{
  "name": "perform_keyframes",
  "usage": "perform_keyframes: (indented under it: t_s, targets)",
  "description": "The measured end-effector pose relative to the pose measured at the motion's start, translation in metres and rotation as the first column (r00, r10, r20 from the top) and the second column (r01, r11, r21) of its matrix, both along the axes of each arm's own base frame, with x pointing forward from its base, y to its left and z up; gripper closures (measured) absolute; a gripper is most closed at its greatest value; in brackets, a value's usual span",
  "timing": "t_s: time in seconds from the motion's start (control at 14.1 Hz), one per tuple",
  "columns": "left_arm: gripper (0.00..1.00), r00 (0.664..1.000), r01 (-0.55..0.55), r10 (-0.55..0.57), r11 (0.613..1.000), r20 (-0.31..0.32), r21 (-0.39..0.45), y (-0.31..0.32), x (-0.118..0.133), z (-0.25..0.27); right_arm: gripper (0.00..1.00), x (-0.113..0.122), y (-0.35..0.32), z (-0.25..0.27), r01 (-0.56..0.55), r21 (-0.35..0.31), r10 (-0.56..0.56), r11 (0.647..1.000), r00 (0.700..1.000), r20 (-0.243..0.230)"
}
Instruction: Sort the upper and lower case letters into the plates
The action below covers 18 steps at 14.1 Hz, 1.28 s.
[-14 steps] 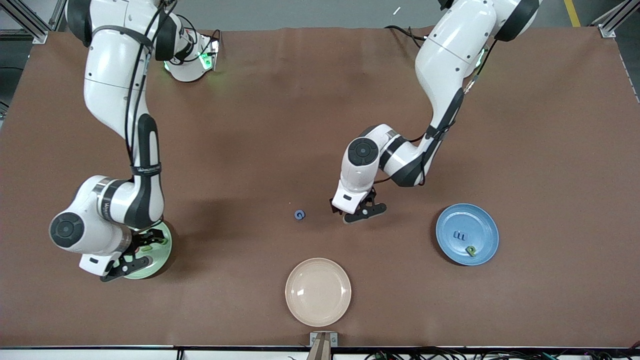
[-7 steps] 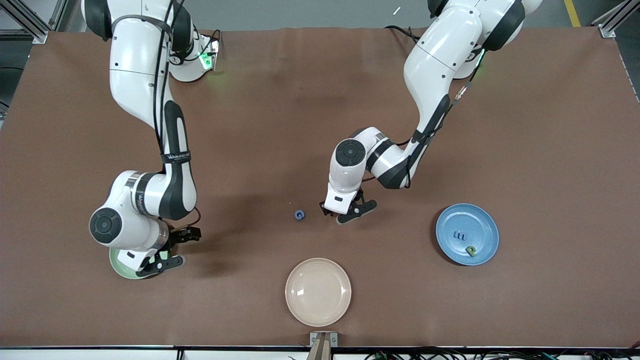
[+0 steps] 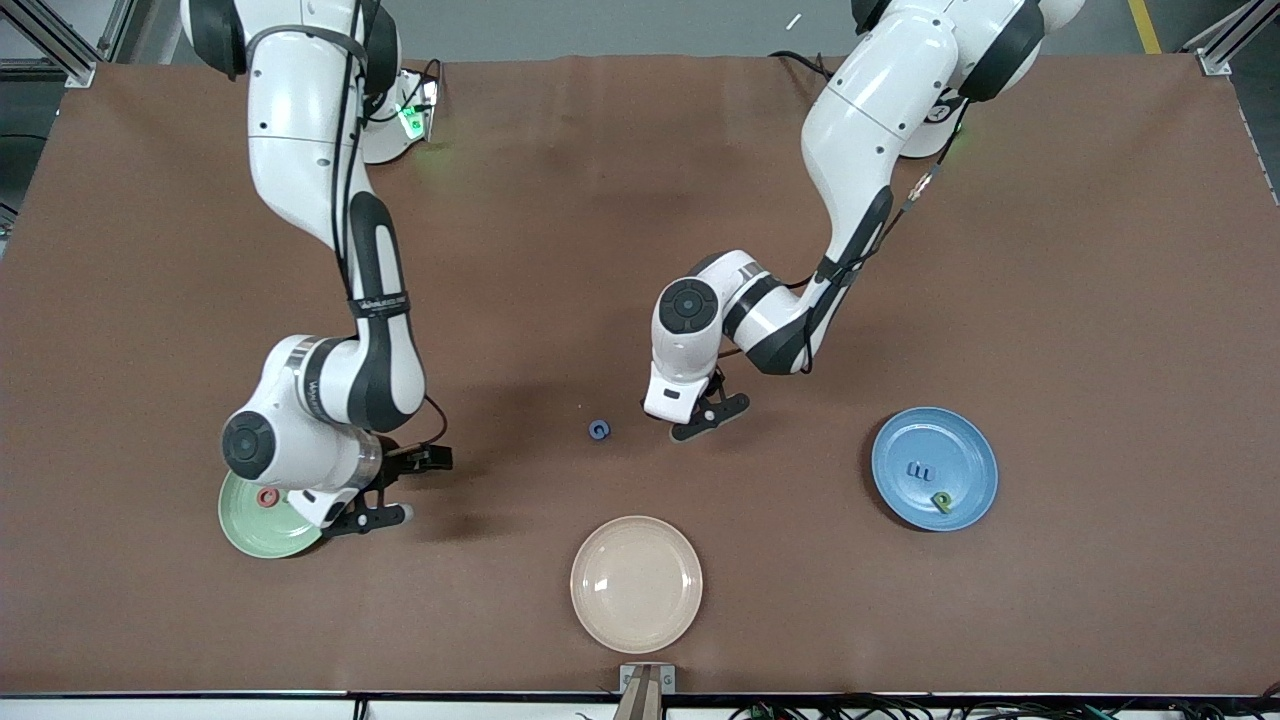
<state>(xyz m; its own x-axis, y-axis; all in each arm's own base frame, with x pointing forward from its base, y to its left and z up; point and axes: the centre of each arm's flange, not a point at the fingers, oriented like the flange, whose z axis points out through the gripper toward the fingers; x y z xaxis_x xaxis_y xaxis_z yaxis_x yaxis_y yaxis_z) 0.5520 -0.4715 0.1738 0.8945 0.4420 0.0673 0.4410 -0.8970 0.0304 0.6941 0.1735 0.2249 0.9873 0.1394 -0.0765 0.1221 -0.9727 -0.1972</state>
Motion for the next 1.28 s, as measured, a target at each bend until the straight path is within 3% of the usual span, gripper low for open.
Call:
perform_keyframes:
  t_s: [0.14, 0.36, 0.71, 0.92, 1.28]
  targets:
    - [0.74, 1.0, -0.006, 0.006, 1.0, -0.007, 0.007, 0.002, 0.001, 0.002, 0.0, -0.011, 0.042, 0.0, 0.037, -0.001, -0.037, 0.999, 0.999, -0.014]
    - [0.74, 0.999, -0.037, 0.037, 0.999, 0.001, 0.009, 0.018, 0.017, 0.006, 0.0, -0.029, 0.095, 0.001, 0.144, -0.022, -0.144, 0.989, 0.989, -0.029]
    - [0.74, 0.998, -0.06, 0.059, 0.998, 0.032, 0.022, 0.116, 0.092, 0.053, 0.0, -0.053, 0.164, -0.001, 0.365, -0.043, -0.365, 0.93, 0.931, 0.009]
    - [0.74, 0.997, 0.055, -0.048, 0.994, -0.068, 0.099, 0.208, 0.123, 0.069, 0.0, -0.072, 0.205, -0.009, 0.423, -0.031, -0.42, 0.906, 0.905, 0.063]
    - [0.74, 0.946, 0.259, -0.234, 0.962, -0.226, 0.089, 0.37, 0.148, 0.067, 0.0, -0.096, 0.246, -0.039, 0.379, -0.049, -0.367, 0.924, 0.916, 0.165]
